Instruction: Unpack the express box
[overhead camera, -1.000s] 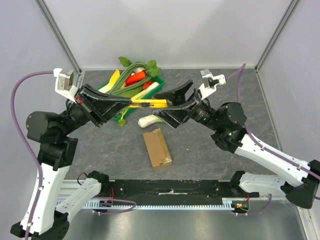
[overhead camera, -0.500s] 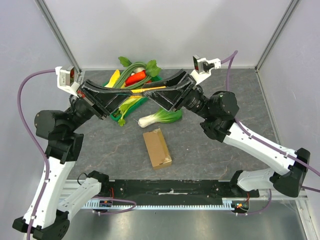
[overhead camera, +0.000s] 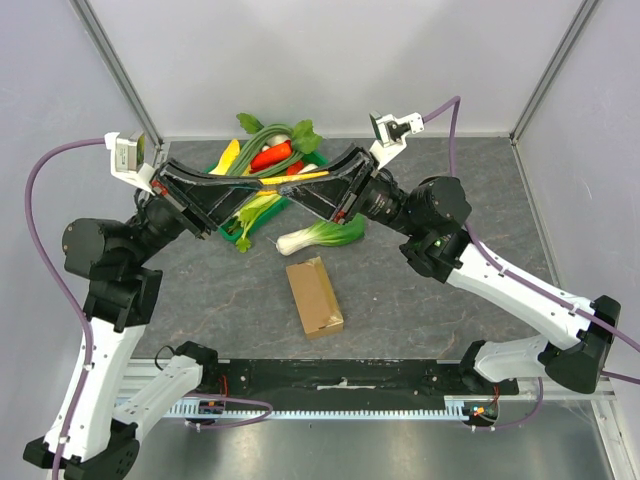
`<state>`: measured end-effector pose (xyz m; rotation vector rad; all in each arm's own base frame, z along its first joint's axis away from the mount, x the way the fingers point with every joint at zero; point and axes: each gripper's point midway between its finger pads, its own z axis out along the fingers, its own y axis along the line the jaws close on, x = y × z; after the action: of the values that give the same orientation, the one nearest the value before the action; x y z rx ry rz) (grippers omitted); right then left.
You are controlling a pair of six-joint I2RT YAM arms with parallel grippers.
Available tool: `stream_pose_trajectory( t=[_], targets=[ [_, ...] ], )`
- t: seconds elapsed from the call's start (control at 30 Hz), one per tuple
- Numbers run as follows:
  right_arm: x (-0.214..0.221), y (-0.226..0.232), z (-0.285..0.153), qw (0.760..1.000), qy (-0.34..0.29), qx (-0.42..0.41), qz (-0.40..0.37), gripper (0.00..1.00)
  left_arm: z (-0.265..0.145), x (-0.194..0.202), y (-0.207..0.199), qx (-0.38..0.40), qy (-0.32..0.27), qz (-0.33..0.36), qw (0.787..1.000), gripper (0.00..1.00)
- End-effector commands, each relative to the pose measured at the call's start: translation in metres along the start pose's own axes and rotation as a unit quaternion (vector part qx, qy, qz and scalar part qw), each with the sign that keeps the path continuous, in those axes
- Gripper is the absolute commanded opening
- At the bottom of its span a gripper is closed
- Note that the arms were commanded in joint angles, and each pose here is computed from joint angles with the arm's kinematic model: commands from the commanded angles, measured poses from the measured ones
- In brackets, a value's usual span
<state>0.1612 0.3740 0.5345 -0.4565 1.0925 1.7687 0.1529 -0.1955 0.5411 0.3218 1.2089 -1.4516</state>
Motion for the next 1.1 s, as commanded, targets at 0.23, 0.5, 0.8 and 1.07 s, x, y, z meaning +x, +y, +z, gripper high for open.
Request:
stream_pose_trajectory(
  t=[0.23, 0.5, 0.8, 1.07],
  targets=[
    [-0.018, 0.021, 0.002, 0.999, -0.021, -0.025, -0.010, 0.38, -0.003, 0.002, -0.006, 0.001, 0.021, 0.024, 0.999, 0.02],
    [-0.018, 0.023, 0.001, 0.999, -0.023, -0.028, -0.006, 0.26, -0.006, 0.004, -0.004, -0.009, 0.020, 0.025, 0.999, 0.02],
    [-0.007, 0.008, -0.004, 1.000, -0.012, 0.001, 0.012, 0.00, -0.009, 0.011, 0.005, -0.032, 0.036, 0.021, 0.999, 0.16],
    [0.016, -0.064, -0.061, 0.973, 0.046, 0.219, -0.052, 0.00, -0.030, 0.042, 0.055, -0.164, 0.097, -0.012, 0.982, 0.95]
  ],
)
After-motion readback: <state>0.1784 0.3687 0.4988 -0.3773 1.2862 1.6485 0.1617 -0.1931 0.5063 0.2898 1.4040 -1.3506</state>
